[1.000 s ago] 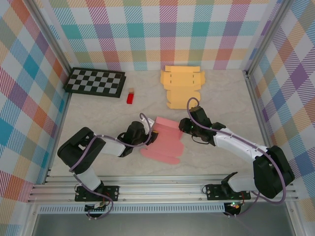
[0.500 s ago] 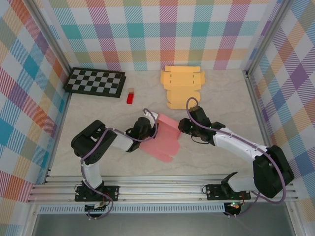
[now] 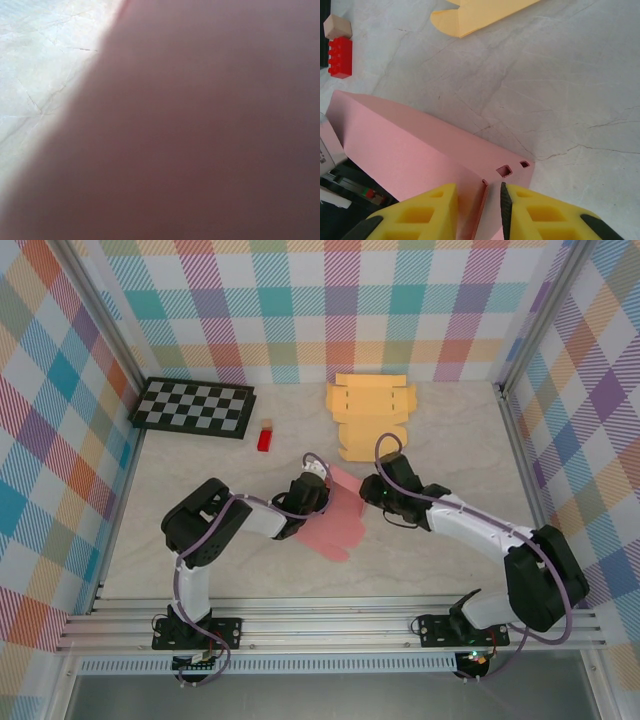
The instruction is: Fold the paper box
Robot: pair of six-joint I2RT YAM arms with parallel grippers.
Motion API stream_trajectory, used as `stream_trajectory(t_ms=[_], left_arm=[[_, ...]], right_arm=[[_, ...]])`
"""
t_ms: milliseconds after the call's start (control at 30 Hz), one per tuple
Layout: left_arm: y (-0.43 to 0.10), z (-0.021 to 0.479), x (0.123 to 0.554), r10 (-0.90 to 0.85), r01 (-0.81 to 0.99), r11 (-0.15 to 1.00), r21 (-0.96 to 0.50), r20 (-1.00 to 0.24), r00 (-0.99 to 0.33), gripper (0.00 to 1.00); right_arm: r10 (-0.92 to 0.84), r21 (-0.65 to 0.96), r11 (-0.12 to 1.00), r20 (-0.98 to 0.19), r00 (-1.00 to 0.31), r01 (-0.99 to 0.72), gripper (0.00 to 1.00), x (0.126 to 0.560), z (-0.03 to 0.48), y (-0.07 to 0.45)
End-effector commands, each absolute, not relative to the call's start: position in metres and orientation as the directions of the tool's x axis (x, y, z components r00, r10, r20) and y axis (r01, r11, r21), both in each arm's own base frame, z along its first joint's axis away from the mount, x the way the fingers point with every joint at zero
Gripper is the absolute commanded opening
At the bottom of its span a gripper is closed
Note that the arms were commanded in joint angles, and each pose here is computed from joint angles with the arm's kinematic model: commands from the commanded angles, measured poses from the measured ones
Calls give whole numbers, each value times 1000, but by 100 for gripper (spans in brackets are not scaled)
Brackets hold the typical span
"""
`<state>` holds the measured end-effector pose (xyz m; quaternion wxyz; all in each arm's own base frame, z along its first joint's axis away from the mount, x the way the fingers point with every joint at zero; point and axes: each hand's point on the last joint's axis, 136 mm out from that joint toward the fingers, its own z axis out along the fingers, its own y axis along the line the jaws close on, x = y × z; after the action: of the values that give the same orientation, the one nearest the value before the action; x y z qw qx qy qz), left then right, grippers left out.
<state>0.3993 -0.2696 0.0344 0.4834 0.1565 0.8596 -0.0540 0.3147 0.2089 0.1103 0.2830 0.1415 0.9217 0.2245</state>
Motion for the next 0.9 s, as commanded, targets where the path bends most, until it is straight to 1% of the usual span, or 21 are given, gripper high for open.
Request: stream_trajectory(t_ms=[0,133,233,333,433,500,600,667,733,867], left_arm=[[-243,25,411,214,225,968,110,-829,-516,16],[-235,27,409,153,241,970,21,-826,-542,40],[-230,39,400,76,253,964,-77,-837,-543,50],[-238,59,386,39,328,930,-165,-844,-535,55],[-234,69,372,18,347,916,-202,-844,-537,58],[-230,76,367,-10,348,909,-232,-844,-537,58],[-231,84,361,-28,370,889,-269,-840,-542,56],[-239,89,355,-13,415,864,-285,-837,-547,52],[-244,95,351,7,458,842,-285,-843,-537,50],[-235,110,356,22,455,856,-244,-864,-503,50]], right_arm=[[325,368,909,-329,-887,197,30,280,65,198],[332,359,910,-336,-882,206,30,282,65,196],[330,354,913,-344,-879,204,30,282,66,195],[318,346,918,-348,-882,195,30,283,67,194],[307,341,922,-357,-882,183,30,284,69,194],[302,338,924,-362,-882,178,30,284,70,194],[296,334,927,-368,-881,172,30,284,72,193],[290,334,928,-370,-883,165,30,285,73,194],[282,335,929,-370,-885,156,30,285,74,196],[259,338,932,-367,-893,131,30,286,77,201]])
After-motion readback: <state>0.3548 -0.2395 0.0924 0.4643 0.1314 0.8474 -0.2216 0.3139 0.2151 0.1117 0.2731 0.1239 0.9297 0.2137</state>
